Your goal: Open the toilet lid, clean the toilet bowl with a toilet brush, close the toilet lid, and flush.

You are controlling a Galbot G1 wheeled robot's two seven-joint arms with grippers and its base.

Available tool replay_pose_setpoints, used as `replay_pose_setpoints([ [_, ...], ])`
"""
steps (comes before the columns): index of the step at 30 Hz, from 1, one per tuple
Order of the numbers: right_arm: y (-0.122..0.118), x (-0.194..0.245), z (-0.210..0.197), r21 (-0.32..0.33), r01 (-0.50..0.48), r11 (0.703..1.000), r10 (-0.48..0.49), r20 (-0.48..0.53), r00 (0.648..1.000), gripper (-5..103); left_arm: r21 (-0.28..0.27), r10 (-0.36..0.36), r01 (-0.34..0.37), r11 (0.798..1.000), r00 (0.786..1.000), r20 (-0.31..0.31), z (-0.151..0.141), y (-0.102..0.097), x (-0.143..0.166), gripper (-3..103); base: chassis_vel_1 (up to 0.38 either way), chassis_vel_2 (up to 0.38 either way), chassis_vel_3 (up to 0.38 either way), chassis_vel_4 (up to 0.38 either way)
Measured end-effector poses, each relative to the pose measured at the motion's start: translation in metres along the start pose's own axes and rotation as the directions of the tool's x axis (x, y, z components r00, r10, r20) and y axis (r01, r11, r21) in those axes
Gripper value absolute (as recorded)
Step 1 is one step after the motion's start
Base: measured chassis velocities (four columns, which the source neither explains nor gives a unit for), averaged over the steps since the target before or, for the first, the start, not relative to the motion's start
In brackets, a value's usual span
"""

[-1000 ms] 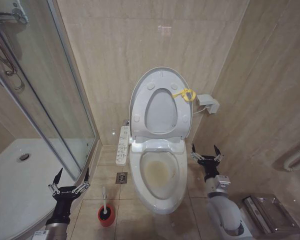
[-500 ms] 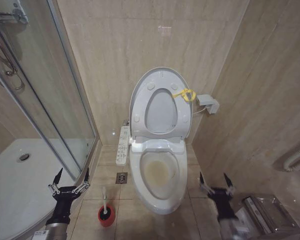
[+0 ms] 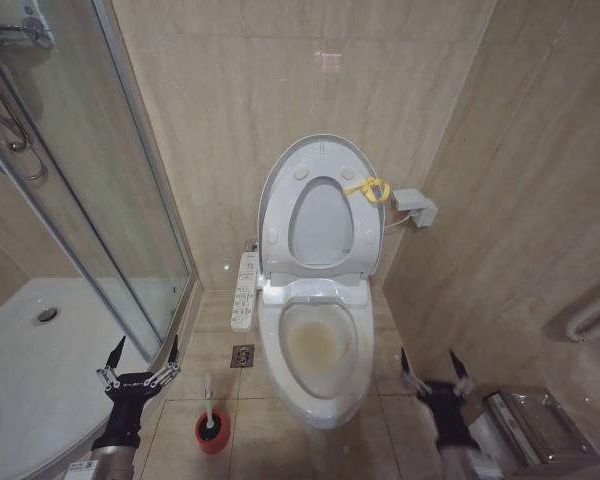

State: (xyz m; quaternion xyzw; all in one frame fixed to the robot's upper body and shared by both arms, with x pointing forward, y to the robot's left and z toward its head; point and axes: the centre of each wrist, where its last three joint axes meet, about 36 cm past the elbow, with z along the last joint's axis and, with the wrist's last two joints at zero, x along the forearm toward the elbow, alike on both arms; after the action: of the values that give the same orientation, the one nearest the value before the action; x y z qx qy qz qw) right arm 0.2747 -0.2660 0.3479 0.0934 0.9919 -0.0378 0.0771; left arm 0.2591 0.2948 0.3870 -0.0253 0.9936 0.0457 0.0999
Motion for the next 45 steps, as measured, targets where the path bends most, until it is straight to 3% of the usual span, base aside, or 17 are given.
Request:
replay_pose_setpoints([
  [8,0.002,-0.011,0.004,-0.008,0.001,1.0,-0.001,0.013,1.0,100,0.0,0.0,0.0,1.0,1.0,0.0,0.0,0.0,0.0,100,0.0,0.0,0.0,0.0],
  [15,-0.007,-0.067,-0.001,-0.02,-0.003,1.0,0.004,0.068,0.998,100,0.0,0.0,0.0,1.0,1.0,0.0,0.0,0.0,0.0,100,0.0,0.0,0.0,0.0],
  [19,-0.009,-0.077,-0.009,-0.027,-0.004,1.0,0.006,0.081,0.997,100,0.0,0.0,0.0,1.0,1.0,0.0,0.0,0.0,0.0,100,0.0,0.0,0.0,0.0],
  [28,-0.01,-0.076,-0.018,-0.025,0.01,1.0,-0.007,0.095,0.995,100,0.0,0.0,0.0,1.0,1.0,0.0,0.0,0.0,0.0,100,0.0,0.0,0.0,0.0],
  [37,0.013,-0.065,-0.004,-0.037,0.031,0.999,-0.028,0.084,0.996,100,0.0,0.0,0.0,1.0,1.0,0.0,0.0,0.0,0.0,100,0.0,0.0,0.0,0.0],
  [45,0.002,-0.07,-0.003,-0.029,0.04,0.999,-0.037,0.097,0.995,100,0.0,0.0,0.0,1.0,1.0,0.0,0.0,0.0,0.0,100,0.0,0.0,0.0,0.0],
])
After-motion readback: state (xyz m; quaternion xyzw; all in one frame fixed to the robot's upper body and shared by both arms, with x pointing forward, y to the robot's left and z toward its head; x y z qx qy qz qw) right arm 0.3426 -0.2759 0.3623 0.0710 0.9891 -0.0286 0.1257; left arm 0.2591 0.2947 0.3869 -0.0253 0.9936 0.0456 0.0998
